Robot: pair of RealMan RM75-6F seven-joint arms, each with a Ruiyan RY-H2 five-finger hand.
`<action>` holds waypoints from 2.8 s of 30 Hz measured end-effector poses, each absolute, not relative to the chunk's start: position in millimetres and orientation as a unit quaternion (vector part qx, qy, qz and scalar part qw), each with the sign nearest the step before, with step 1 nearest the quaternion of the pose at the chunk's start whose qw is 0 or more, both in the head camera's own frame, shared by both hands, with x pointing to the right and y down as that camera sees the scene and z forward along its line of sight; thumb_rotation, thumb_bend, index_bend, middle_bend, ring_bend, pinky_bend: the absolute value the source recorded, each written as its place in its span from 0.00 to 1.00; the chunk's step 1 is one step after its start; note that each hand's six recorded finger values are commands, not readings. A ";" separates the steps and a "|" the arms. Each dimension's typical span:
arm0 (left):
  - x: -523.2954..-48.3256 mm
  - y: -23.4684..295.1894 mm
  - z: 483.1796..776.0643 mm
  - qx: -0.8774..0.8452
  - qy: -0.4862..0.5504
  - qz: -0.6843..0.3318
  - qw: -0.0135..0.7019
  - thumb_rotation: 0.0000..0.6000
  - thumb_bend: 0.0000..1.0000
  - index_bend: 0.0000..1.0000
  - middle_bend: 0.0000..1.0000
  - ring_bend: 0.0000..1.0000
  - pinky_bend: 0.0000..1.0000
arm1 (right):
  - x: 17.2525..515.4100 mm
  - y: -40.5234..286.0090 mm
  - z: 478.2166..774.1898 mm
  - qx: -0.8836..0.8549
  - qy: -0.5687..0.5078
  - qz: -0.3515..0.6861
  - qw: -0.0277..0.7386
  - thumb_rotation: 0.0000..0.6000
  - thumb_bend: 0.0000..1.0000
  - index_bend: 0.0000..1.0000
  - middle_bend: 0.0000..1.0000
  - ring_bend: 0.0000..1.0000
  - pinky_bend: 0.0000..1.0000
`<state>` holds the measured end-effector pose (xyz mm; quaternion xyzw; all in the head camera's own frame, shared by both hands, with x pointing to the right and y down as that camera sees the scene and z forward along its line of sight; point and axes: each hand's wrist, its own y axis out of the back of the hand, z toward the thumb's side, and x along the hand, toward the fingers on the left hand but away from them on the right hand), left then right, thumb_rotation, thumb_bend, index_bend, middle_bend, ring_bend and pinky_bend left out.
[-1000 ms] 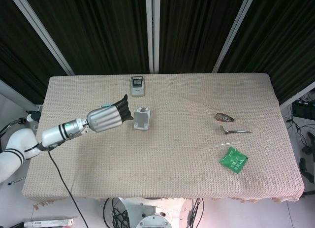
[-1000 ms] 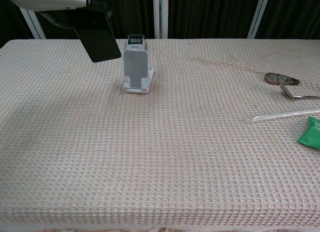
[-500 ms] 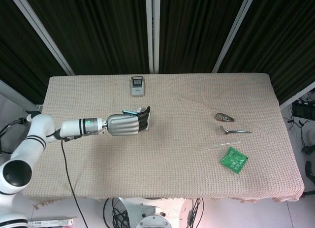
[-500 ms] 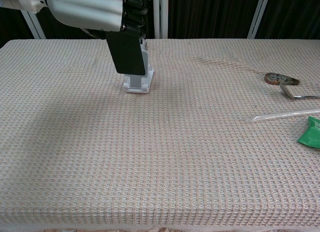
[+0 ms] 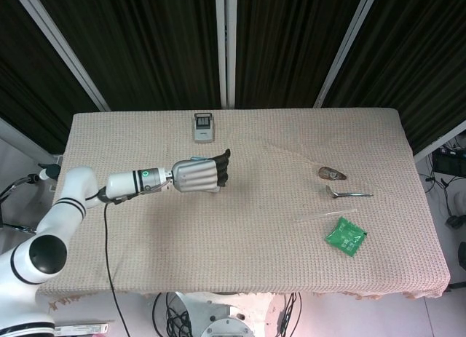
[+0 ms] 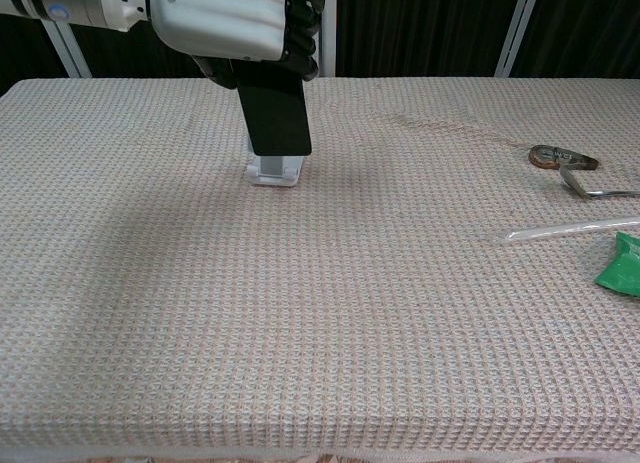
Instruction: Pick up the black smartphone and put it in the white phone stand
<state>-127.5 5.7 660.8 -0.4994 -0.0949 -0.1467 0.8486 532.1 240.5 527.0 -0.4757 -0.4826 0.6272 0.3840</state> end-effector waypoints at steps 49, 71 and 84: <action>-129.8 5.5 685.8 -0.509 -0.111 -0.184 0.834 1.00 0.46 0.52 0.56 0.30 0.23 | 539.2 238.8 535.4 -0.483 -0.476 0.633 0.374 1.00 0.42 0.00 0.00 0.00 0.00; -136.7 5.7 694.1 -0.505 -0.128 -0.197 0.831 1.00 0.28 0.11 0.13 0.15 0.23 | 539.3 236.7 536.2 -0.482 -0.474 0.637 0.370 1.00 0.42 0.00 0.00 0.00 0.00; -135.8 3.2 691.0 -0.510 -0.105 -0.206 0.829 1.00 0.22 0.02 0.02 0.09 0.21 | 540.5 236.6 536.9 -0.480 -0.475 0.639 0.367 1.00 0.42 0.00 0.00 0.00 0.00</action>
